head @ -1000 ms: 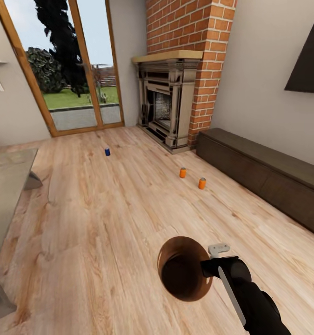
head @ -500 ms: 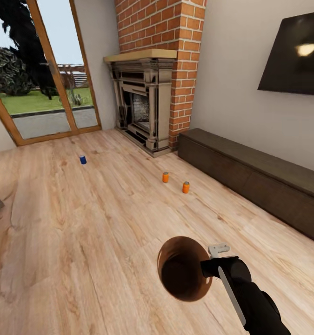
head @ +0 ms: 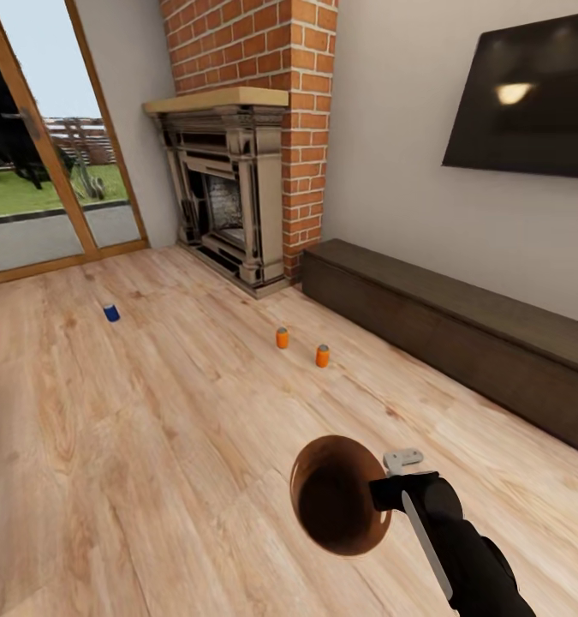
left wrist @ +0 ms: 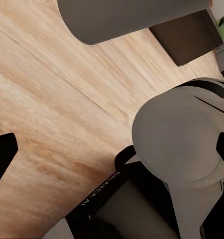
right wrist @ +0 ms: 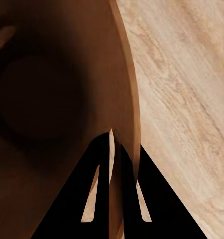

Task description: Put the three can of soda from the living room inside the tash can in the kitchen.

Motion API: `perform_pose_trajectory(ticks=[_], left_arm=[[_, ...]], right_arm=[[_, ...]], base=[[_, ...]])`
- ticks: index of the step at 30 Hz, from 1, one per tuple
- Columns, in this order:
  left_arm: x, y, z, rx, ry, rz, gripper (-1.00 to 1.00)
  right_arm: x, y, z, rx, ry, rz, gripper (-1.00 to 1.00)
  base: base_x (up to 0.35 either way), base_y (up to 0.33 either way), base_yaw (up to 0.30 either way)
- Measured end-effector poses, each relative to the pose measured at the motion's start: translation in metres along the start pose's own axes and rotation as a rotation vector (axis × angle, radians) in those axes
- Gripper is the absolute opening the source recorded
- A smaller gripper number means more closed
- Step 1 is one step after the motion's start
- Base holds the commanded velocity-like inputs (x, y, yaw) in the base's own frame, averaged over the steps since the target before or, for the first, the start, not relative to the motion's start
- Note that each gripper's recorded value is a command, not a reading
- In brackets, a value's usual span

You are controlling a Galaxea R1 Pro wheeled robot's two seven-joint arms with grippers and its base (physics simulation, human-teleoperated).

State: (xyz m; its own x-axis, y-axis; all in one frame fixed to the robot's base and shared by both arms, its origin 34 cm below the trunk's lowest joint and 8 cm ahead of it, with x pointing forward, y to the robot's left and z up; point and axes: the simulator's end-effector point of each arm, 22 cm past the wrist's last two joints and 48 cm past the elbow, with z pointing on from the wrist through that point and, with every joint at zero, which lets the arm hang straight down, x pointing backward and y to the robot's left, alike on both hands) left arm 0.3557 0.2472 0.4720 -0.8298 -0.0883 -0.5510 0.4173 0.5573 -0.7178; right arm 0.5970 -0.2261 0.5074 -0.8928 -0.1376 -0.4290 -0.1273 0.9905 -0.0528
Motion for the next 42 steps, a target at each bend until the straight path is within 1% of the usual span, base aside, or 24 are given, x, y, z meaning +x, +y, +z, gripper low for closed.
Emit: perform_pose_trajectory(ticks=[4, 12, 20, 36, 42], left_arm=[[0.0, 0.0, 0.0, 0.0, 0.0, 0.0, 1.0], [0.0, 0.0, 0.0, 0.0, 0.0, 0.0, 1.0], [-0.0004, -0.0002, -0.0001, 0.0, -0.001, 0.001, 1.0], [-0.003, -0.0006, -0.0006, 0.0, -0.007, 0.009, 1.0], [-0.0034, -0.0009, -0.0005, 0.0, -0.007, 0.01, 1.0]], right_arm=[[-0.0003, 0.0022, -0.0001, -0.009, -0.001, 0.005, -1.0], [0.0001, 0.002, 0.0, -0.008, 0.0, 0.004, -1.0], [-0.0007, 0.0014, -0.0009, -0.006, -0.002, 0.003, -1.0], [-0.0028, -0.0003, -0.0035, 0.002, -0.009, 0.002, -1.0], [-0.0035, -0.0009, -0.0041, 0.004, -0.011, -0.001, -1.0]], base=[[0.312, 0.214, -0.032], [0.303, 0.23, -0.019], [0.278, 0.22, -0.201], [0.036, 0.026, -0.256], [0.183, 0.13, -0.142]])
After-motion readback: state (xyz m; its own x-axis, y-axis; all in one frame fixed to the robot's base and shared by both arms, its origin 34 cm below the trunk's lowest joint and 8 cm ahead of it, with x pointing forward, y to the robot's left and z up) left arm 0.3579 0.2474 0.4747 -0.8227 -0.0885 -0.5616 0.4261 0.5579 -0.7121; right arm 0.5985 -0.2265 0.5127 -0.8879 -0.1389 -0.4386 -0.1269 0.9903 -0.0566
